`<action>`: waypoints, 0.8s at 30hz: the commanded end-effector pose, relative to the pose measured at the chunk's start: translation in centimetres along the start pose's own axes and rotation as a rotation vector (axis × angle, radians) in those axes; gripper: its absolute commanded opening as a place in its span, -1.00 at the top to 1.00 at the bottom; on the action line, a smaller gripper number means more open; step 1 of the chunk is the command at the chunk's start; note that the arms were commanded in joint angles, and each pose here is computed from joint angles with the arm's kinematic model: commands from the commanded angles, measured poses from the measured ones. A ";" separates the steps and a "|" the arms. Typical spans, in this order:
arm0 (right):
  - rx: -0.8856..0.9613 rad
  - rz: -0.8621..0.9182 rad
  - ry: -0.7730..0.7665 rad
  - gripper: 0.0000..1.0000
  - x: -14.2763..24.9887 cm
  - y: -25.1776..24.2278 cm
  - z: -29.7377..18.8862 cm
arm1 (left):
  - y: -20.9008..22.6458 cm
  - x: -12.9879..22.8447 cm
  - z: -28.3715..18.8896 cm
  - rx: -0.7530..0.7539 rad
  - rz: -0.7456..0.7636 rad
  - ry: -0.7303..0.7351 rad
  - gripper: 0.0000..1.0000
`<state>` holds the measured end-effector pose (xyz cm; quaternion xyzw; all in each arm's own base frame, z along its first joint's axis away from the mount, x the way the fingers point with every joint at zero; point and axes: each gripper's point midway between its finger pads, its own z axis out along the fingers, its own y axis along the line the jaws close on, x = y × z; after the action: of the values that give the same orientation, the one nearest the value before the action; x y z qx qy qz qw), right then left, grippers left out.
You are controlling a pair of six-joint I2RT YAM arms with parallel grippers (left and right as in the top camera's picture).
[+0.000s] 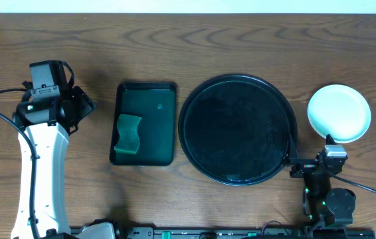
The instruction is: Clean dirty plates on tray and stack at the side
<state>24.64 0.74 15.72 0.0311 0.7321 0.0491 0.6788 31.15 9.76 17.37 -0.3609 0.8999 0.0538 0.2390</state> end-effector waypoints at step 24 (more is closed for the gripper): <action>0.001 0.011 0.000 -0.99 0.0 0.1 0.0 | 0.3 -1.7 -5.3 0.084 -0.040 -0.150 -0.63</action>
<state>24.64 0.74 15.72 0.0311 0.7321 0.0491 0.6788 30.60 9.64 19.72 -0.3607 0.8897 0.0472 0.2760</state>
